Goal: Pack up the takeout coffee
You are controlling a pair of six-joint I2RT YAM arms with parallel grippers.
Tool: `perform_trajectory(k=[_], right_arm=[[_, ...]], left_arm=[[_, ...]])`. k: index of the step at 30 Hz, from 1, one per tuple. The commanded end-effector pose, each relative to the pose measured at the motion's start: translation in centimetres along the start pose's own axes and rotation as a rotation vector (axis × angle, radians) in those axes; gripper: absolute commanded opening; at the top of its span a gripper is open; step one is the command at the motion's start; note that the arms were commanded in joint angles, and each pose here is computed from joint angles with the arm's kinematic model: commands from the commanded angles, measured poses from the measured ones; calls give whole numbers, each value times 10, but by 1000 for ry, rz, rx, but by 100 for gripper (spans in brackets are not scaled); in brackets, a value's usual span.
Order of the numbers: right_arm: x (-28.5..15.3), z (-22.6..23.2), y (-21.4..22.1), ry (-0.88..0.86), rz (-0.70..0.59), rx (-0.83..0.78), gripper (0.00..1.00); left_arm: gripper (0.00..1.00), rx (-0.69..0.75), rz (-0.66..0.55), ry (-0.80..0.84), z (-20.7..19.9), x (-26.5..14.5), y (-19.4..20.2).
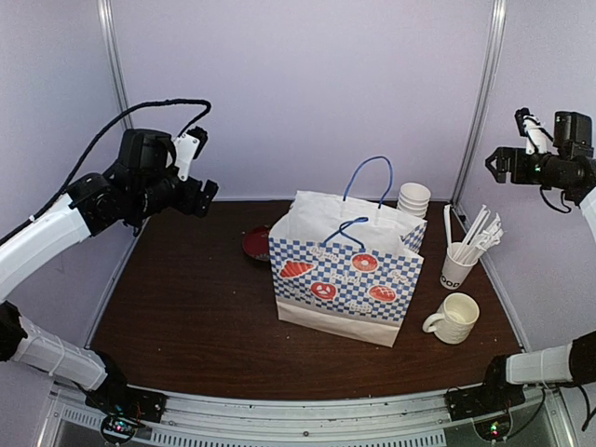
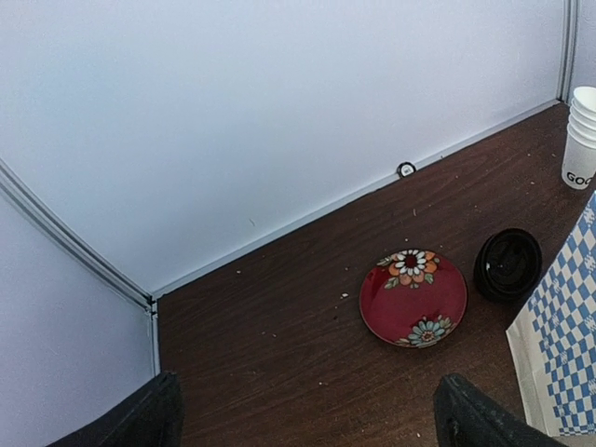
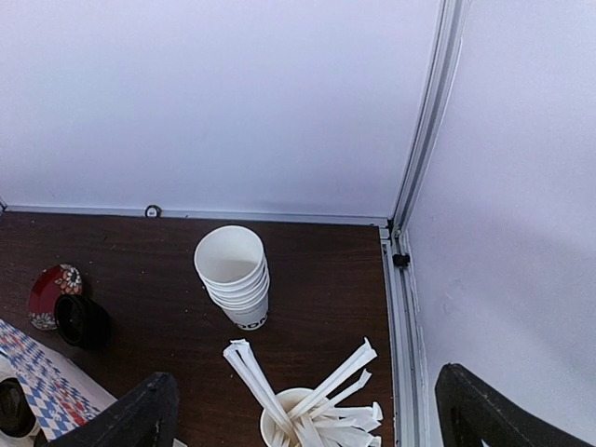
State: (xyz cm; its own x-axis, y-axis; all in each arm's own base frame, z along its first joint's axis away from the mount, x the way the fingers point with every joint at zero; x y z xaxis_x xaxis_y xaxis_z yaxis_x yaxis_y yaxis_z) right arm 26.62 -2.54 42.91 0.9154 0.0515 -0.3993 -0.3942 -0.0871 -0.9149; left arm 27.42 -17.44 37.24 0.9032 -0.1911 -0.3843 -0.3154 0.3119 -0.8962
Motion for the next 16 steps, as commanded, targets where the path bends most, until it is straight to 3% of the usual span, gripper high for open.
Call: perform_trajectory(k=[1, 8, 16], right_arm=[[-11, 7, -4, -57, -43, 7, 99], [-20, 47, 11, -486, -60, -12, 99], [-26, 47, 8, -465, -68, -21, 99]], left_arm=[[98, -27, -52, -46, 11, -10, -12], [98, -48, -55, -105, 17, -13, -12], [98, -37, -37, -95, 14, -8, -11]])
Point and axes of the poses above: each gripper's point midway between its finger pads, its own x axis out along the fingers, its own z axis along the line the jaws close on, y = z × x, the point moved 8 cm from there along -x, back along the fingers, and after that the axes turned 4 degrees about -x, right-handed, at the moved point
